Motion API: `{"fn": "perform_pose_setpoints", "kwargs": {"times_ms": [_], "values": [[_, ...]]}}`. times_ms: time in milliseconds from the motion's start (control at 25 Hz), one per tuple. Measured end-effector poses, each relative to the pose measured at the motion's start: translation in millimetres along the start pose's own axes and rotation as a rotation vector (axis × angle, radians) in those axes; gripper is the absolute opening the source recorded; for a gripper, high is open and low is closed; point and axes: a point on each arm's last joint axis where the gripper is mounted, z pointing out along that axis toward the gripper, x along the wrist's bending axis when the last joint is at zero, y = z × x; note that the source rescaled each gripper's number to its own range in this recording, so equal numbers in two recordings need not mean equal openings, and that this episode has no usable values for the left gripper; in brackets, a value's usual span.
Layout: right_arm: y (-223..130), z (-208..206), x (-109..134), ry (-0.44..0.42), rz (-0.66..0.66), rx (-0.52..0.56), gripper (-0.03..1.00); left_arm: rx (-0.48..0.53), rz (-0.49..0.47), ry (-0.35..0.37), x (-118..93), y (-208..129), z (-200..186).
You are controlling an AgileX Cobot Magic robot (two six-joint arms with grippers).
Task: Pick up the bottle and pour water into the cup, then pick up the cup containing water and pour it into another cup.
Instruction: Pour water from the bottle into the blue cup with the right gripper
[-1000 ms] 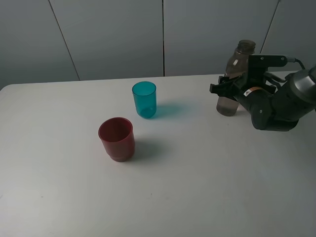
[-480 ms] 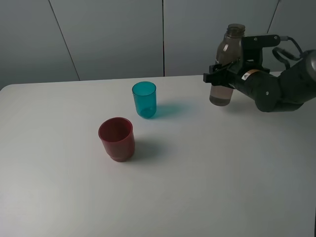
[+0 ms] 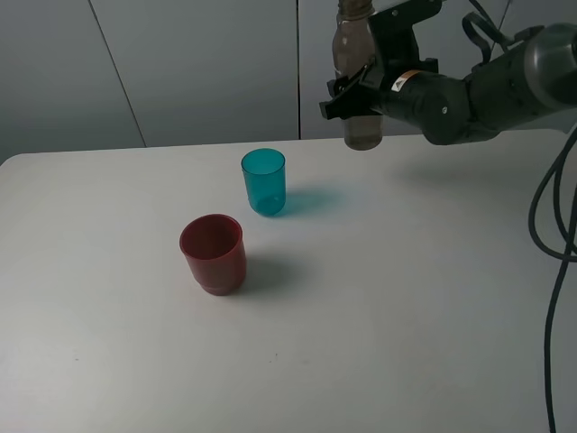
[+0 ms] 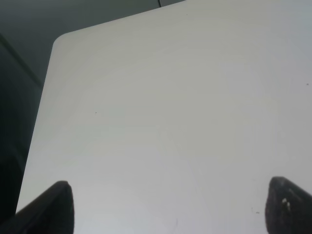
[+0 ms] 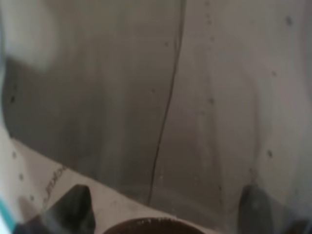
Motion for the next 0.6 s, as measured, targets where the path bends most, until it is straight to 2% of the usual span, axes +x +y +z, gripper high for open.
{"fn": "perform_pose_setpoints", "kwargs": {"times_ms": [240, 600], "values": [[1, 25, 21, 0.005, -0.083, 0.022, 0.03, 0.0, 0.0, 0.0, 0, 0, 0], [-13, 41, 42, -0.048, -0.237, 0.105, 0.03, 0.0, 0.0, 0.0, 0, 0, 0]]}}
